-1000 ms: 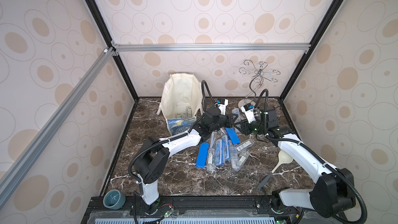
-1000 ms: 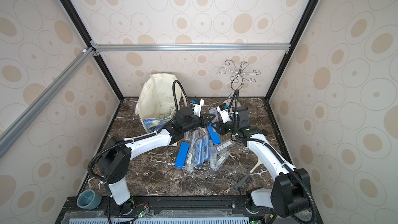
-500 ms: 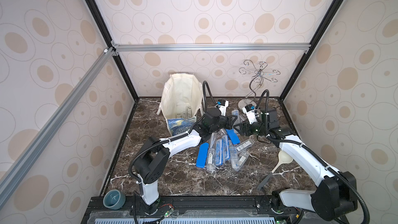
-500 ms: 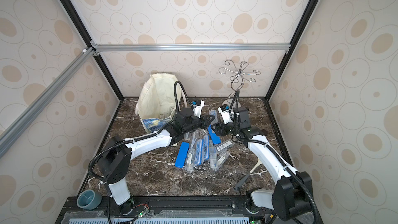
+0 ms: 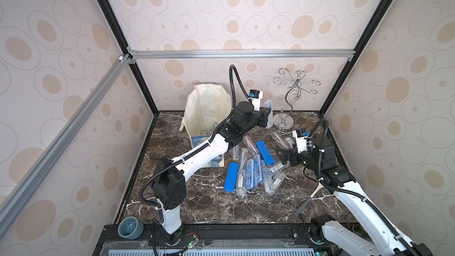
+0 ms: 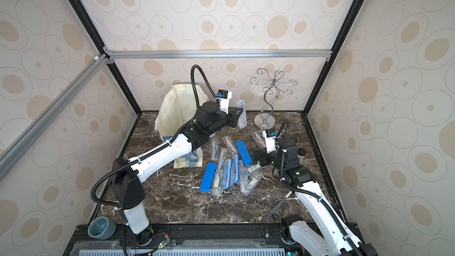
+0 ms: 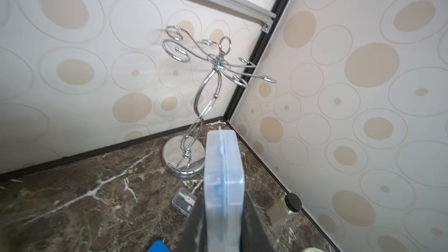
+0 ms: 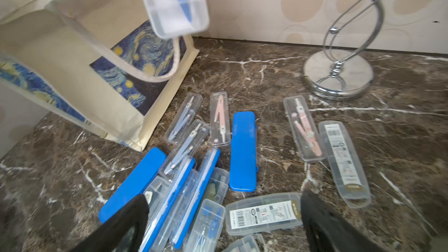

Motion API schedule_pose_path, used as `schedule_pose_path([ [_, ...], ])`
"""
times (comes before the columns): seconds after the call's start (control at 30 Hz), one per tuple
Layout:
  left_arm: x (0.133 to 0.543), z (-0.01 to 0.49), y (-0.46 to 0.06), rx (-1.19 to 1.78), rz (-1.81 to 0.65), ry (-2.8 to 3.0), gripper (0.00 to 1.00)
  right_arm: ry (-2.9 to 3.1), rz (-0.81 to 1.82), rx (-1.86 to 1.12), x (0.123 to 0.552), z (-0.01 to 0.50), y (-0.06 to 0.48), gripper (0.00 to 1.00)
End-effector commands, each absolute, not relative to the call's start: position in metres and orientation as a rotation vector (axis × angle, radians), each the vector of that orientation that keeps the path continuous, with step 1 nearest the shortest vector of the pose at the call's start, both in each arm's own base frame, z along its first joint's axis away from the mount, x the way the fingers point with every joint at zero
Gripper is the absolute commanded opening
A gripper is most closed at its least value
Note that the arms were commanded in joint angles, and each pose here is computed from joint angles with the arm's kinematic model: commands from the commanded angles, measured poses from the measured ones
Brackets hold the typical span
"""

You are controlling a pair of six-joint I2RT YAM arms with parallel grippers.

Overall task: Put the compass set into the canvas bag
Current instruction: Pick up the compass set from the compass set, then place the compass set in the canvas bag.

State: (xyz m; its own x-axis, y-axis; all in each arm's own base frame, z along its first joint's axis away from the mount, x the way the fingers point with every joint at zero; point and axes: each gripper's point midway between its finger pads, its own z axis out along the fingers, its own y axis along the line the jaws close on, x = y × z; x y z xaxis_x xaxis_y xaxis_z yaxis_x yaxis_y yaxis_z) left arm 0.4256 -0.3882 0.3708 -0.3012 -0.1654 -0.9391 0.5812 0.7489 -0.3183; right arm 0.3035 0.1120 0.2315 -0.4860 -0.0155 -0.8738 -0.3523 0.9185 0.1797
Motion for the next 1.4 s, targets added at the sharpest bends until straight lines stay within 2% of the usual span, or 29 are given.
schedule_pose_path([
  [0.0,0.434,0.406,-0.342,0.3,-0.511,1.705,0.15,2.025,0.323,-0.164,0.312,0.233,0.094,1.0],
  [0.33,0.44,0.467,-0.244,0.166,-0.034,1.61,0.15,2.181,0.362,-0.191,0.321,0.195,0.106,1.0],
  [0.5,0.443,0.46,-0.2,0.098,0.148,1.647,0.15,2.218,0.325,-0.154,0.326,0.186,0.1,1.0],
  [0.63,0.454,0.426,-0.167,0.051,0.224,1.736,0.15,2.221,0.262,-0.115,0.328,0.185,0.09,1.0],
  [0.83,0.48,0.35,-0.134,0.024,0.25,1.915,0.15,2.238,0.239,-0.114,0.327,0.185,0.087,1.0],
  [1.07,0.504,0.256,-0.129,0.055,0.234,2.113,0.15,2.244,0.245,-0.107,0.325,0.185,0.087,1.0],
  [1.37,0.506,0.182,-0.136,0.058,0.167,2.255,0.14,2.247,0.242,-0.101,0.326,0.186,0.087,1.0],
])
